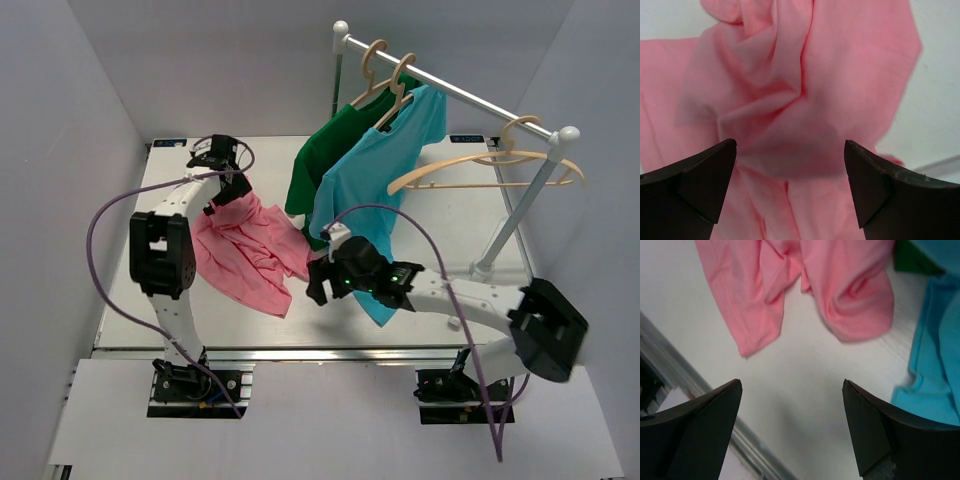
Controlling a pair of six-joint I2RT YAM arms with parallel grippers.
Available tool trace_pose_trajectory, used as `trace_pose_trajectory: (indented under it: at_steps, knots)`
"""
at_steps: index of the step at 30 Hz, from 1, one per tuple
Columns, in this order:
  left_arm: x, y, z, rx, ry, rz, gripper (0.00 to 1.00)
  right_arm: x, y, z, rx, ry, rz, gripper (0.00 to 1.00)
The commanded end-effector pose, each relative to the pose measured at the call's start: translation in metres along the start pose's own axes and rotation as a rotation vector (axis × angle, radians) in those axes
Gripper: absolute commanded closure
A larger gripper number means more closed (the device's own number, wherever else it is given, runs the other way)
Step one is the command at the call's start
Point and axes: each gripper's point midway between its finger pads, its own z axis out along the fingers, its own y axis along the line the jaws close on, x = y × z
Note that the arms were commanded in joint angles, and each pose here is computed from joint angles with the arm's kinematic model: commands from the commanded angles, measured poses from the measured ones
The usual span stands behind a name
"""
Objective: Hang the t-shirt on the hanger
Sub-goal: Flatten out the T-shirt at the center of the board.
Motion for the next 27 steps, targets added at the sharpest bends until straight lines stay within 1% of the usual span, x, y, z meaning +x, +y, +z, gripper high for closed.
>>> trace_pose_trajectory:
  at_steps: [1,2,3,5,6,7,8,9,10,11,12,13,14,17,18,19,20,21,22,23,24,25,26,27]
  knots:
    - [-0.004,0.002,0.020,-0.035,0.031,0.021,0.02,-0.051,0.010,0.026,0.054,-0.111,-0.037,0.15]
    - [0.005,0.002,0.036,-0.051,0.057,0.031,0.03,-0.055,0.009,0.033,0.074,-0.116,-0.038,0.15]
    - [0.006,0.001,0.042,-0.056,0.060,0.034,0.08,-0.050,0.004,0.047,0.104,-0.098,-0.050,0.16]
    - [0.007,-0.001,0.051,-0.058,0.070,0.036,0.21,-0.071,-0.003,0.059,0.178,-0.155,-0.044,0.18]
    - [0.013,0.001,0.058,-0.072,0.089,0.040,0.39,-0.064,-0.012,0.074,0.224,-0.128,-0.040,0.20]
    - [0.013,0.002,0.059,-0.078,0.095,0.039,0.51,-0.069,-0.022,0.078,0.292,-0.145,-0.028,0.23]
    - [0.015,0.005,0.061,-0.087,0.101,0.035,0.62,-0.081,-0.021,0.084,0.301,-0.168,-0.024,0.24]
    - [0.012,0.007,0.058,-0.086,0.091,0.028,0.74,-0.072,-0.026,0.098,0.320,-0.143,-0.038,0.24]
    - [0.012,0.008,0.056,-0.087,0.088,0.023,0.97,-0.073,-0.027,0.105,0.319,-0.140,-0.039,0.24]
    - [0.015,0.014,0.058,-0.090,0.087,0.016,1.00,-0.079,-0.024,0.110,0.314,-0.135,-0.027,0.25]
    - [0.014,0.015,0.055,-0.083,0.081,0.007,1.00,-0.070,-0.027,0.121,0.319,-0.109,-0.023,0.26]
    - [0.009,0.016,0.045,-0.070,0.063,-0.006,1.00,-0.070,-0.030,0.125,0.332,-0.111,-0.006,0.28]
    - [0.014,0.021,0.045,-0.068,0.064,-0.008,1.00,-0.069,-0.032,0.129,0.339,-0.114,0.000,0.29]
    - [0.003,0.026,0.022,-0.041,0.011,-0.025,1.00,-0.065,-0.043,0.136,0.384,-0.111,0.028,0.39]
    - [0.008,0.032,0.019,-0.047,0.013,-0.019,1.00,-0.062,-0.048,0.137,0.397,-0.107,0.031,0.45]
    - [0.000,0.034,0.005,-0.031,-0.016,-0.027,1.00,-0.062,-0.053,0.135,0.423,-0.119,0.034,0.60]
    - [-0.001,0.036,-0.002,-0.026,-0.025,-0.030,1.00,-0.064,-0.054,0.132,0.428,-0.127,0.034,0.69]
    - [0.001,0.041,-0.007,-0.025,-0.027,-0.023,1.00,-0.060,-0.056,0.129,0.435,-0.123,0.030,0.91]
    - [-0.003,0.041,-0.016,-0.012,-0.045,-0.026,1.00,-0.061,-0.056,0.125,0.433,-0.127,0.030,1.00]
    - [-0.014,0.040,-0.035,0.022,-0.085,-0.038,1.00,-0.070,-0.052,0.114,0.421,-0.150,0.027,1.00]
    - [-0.012,0.044,-0.041,0.036,-0.089,-0.027,1.00,-0.078,-0.046,0.108,0.397,-0.177,0.023,1.00]
    - [-0.015,0.043,-0.050,0.059,-0.104,-0.026,1.00,-0.071,-0.043,0.102,0.368,-0.164,0.008,1.00]
    - [-0.025,0.039,-0.073,0.123,-0.143,-0.035,1.00,-0.090,-0.033,0.083,0.334,-0.216,0.009,1.00]
    - [-0.028,0.038,-0.084,0.155,-0.158,-0.030,1.00,-0.096,-0.028,0.072,0.315,-0.236,-0.021,1.00]
